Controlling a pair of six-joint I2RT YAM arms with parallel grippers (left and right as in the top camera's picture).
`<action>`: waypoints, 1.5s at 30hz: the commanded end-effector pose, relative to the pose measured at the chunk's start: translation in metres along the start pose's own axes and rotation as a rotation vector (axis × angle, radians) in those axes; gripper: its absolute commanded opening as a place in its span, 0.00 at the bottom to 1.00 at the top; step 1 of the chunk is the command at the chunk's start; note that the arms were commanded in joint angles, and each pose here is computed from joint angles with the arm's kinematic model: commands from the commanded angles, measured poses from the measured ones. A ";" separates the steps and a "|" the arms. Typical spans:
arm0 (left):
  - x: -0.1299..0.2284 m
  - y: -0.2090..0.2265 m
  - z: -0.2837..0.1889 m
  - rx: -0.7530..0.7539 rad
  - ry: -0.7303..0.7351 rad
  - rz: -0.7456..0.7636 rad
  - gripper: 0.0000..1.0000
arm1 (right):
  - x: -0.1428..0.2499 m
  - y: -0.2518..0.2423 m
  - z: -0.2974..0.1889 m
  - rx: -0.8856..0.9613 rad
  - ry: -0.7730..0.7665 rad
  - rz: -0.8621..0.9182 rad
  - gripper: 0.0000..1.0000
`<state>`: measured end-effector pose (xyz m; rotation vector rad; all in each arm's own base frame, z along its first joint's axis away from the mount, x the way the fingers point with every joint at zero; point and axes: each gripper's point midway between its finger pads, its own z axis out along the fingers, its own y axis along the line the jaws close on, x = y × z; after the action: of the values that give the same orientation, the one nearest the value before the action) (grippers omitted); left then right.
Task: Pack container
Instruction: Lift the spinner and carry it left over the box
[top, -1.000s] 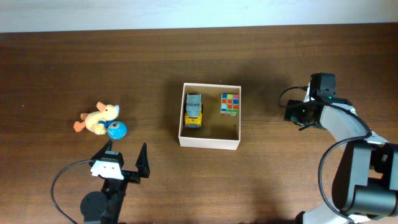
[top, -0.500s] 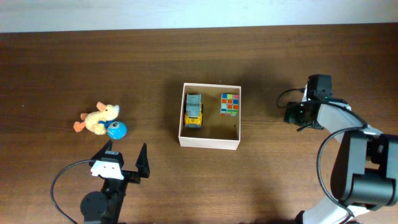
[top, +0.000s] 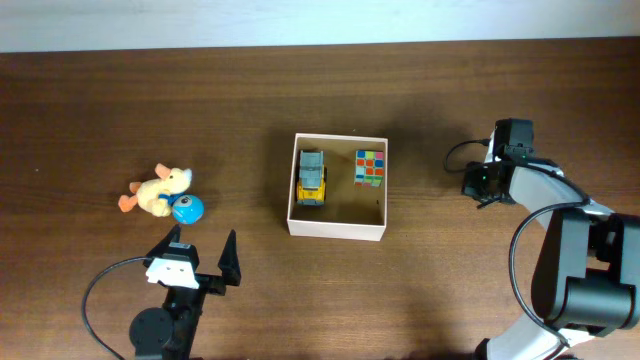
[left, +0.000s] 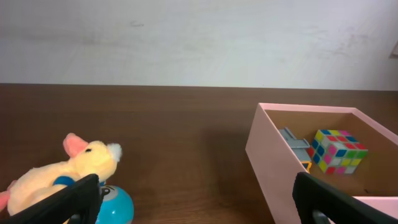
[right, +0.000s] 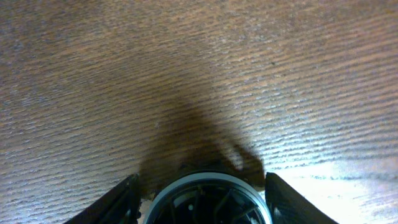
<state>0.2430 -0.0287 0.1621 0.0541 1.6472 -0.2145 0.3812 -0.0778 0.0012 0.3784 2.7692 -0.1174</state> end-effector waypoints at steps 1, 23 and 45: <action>0.001 -0.003 0.000 0.016 -0.004 0.021 0.99 | 0.009 -0.006 0.008 0.019 0.034 -0.001 0.53; 0.001 -0.003 0.000 0.016 -0.004 0.021 0.99 | -0.012 0.013 -0.010 -0.081 0.034 0.003 0.51; 0.001 -0.003 0.000 0.016 -0.004 0.021 0.99 | -0.069 0.110 -0.130 -0.327 -0.063 -0.184 0.51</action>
<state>0.2430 -0.0287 0.1622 0.0541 1.6468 -0.2145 0.4207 -0.0115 0.0914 0.1993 2.7979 0.2202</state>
